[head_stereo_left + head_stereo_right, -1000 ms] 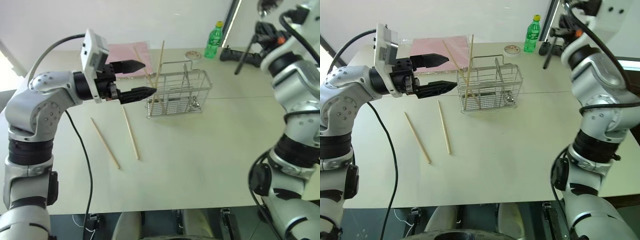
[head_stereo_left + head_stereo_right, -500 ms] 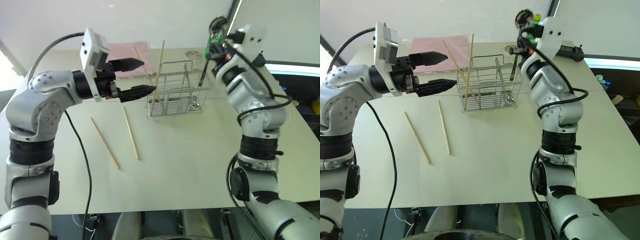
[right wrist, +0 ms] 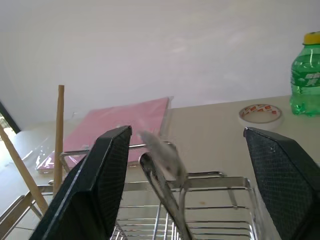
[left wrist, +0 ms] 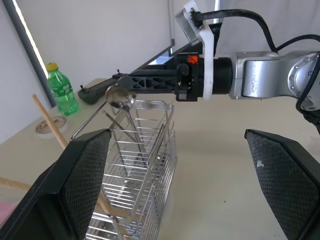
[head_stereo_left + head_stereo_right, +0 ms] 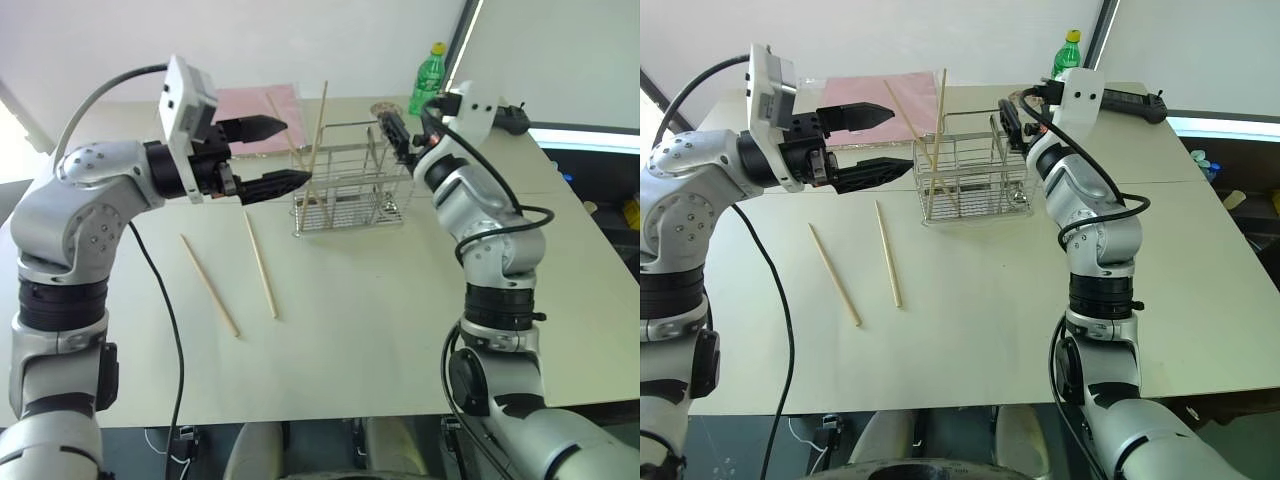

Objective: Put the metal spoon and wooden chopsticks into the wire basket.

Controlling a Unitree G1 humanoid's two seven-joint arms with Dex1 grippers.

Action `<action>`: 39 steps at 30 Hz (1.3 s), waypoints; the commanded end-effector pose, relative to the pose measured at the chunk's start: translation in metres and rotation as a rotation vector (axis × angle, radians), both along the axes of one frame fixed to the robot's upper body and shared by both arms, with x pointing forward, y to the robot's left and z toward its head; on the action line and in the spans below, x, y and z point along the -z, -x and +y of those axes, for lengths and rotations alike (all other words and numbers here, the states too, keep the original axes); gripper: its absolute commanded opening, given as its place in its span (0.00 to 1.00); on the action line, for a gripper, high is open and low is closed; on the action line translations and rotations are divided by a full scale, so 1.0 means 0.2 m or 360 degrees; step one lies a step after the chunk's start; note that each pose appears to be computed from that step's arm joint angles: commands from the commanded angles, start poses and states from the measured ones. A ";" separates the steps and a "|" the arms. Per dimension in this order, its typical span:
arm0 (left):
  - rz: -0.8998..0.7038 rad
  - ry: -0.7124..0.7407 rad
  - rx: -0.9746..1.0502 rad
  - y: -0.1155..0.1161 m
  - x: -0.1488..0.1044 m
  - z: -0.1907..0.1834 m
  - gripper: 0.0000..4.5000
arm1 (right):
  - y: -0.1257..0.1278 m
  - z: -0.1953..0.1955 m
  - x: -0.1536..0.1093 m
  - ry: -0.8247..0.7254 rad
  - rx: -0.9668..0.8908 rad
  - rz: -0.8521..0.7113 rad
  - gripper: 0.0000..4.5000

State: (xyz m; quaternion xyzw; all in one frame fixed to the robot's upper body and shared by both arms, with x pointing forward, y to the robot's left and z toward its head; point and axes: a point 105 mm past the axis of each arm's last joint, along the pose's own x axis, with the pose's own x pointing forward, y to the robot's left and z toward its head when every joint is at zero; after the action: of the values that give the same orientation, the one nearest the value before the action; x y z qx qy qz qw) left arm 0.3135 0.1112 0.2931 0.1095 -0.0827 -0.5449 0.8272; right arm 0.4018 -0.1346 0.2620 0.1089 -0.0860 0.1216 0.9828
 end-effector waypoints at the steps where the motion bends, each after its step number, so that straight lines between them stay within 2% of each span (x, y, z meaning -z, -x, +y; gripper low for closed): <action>1: -0.0115 0.0029 0.0002 0.01 -0.09 0.01 1.00 | 0.06 -0.08 -0.12 0.0003 0.0040 -0.0136 0.78; 7: -0.0127 0.0028 -0.0003 0.00 -0.09 0.02 1.00 | 0.13 -0.21 -0.21 0.0104 0.0047 -0.0166 0.78; 15: -0.0094 0.0051 -0.0172 -0.05 -0.11 0.14 1.00 | 0.36 -0.29 -0.32 0.0542 -0.0258 -0.0140 0.78; 21: -0.0008 0.0141 -0.0448 -0.08 -0.15 0.33 1.00 | 0.60 -0.26 -0.28 0.0765 -0.0702 0.0018 0.78; 25: 0.0134 0.0153 -0.0785 -0.14 -0.13 0.47 1.00 | 0.83 -0.18 -0.18 0.0786 -0.1182 0.0179 0.78; 28: 0.0276 0.0149 -0.0977 -0.18 -0.06 0.54 1.00 | 0.89 -0.15 -0.12 0.0796 -0.1278 0.0250 0.78; 34: 0.0836 0.0199 -0.1759 -0.32 0.29 0.72 1.00 | 0.88 -0.12 -0.03 0.0780 -0.1253 0.0279 0.78; 36: 0.1031 0.0200 -0.1979 -0.32 0.41 0.71 1.00 | 0.87 -0.11 -0.02 0.0756 -0.1244 0.0271 0.78; 39: 0.1227 0.0216 -0.2077 -0.29 0.51 0.61 1.00 | 0.87 -0.09 -0.01 0.0730 -0.1248 0.0259 0.78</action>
State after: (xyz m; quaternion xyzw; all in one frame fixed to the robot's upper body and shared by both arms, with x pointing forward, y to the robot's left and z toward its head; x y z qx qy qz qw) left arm 0.3762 0.2255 0.1698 -0.1123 0.2844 0.0186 0.9519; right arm 0.2315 -0.1585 0.2588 -0.0708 0.0896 0.4833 0.8680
